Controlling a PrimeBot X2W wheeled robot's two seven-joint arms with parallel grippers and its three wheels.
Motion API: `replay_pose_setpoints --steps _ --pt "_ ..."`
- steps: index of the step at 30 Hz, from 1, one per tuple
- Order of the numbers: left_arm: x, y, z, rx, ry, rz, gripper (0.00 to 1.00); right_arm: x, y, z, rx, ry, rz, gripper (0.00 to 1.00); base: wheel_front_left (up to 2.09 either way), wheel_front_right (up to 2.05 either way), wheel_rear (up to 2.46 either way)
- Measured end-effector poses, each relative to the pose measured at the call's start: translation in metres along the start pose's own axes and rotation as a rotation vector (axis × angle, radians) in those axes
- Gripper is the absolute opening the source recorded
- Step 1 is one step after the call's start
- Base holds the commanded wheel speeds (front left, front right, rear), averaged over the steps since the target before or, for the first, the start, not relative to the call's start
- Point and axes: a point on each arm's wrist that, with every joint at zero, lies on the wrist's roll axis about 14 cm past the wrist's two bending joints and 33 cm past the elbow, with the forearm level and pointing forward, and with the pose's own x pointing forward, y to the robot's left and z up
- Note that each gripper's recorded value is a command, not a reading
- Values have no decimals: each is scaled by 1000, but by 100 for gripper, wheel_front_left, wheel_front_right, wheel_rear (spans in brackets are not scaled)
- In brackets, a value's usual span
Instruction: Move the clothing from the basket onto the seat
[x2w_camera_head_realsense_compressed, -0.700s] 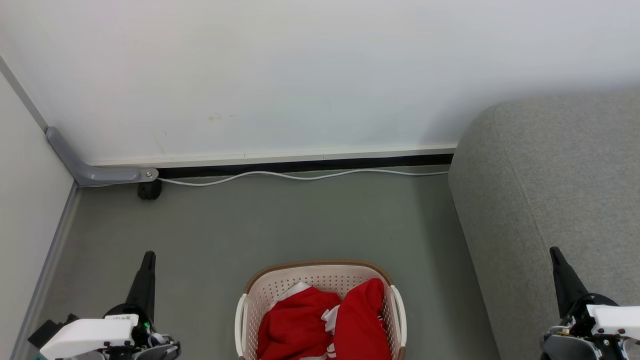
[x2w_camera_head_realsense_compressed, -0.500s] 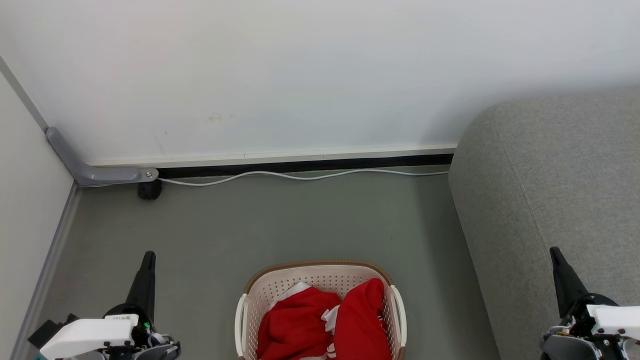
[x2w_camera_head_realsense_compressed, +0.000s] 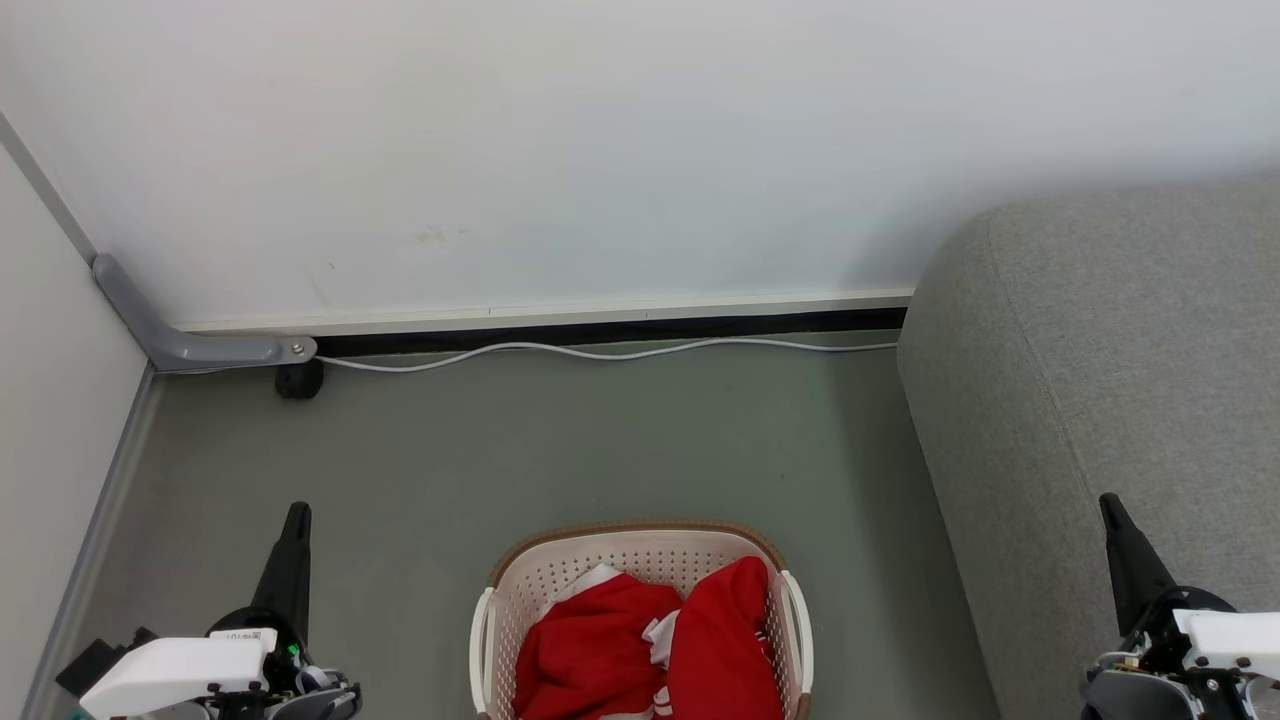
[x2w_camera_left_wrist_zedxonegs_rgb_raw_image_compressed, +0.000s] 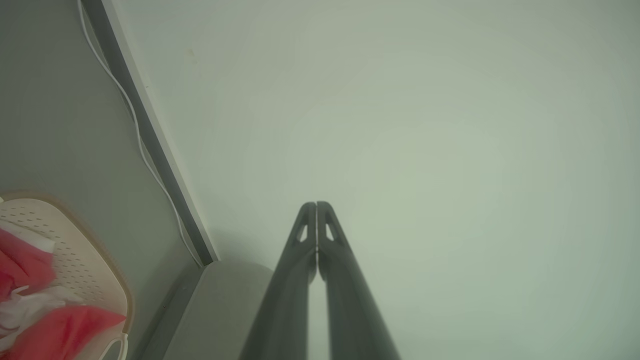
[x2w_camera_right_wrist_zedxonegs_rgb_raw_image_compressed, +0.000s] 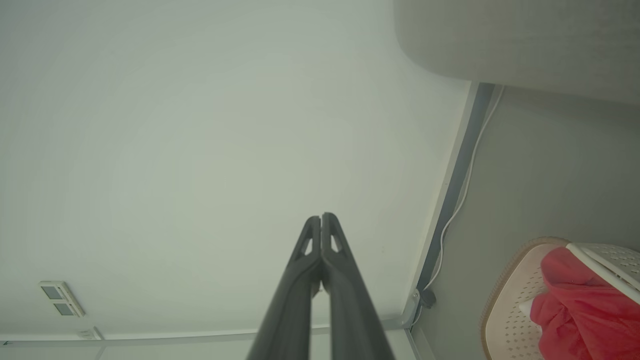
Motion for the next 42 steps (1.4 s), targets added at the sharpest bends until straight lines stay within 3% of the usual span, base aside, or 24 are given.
replay_pose_setpoints --steps 42 --pt "0 0 0 0 0 0 0 0 0 0 0 0 0 0 0 0 0"
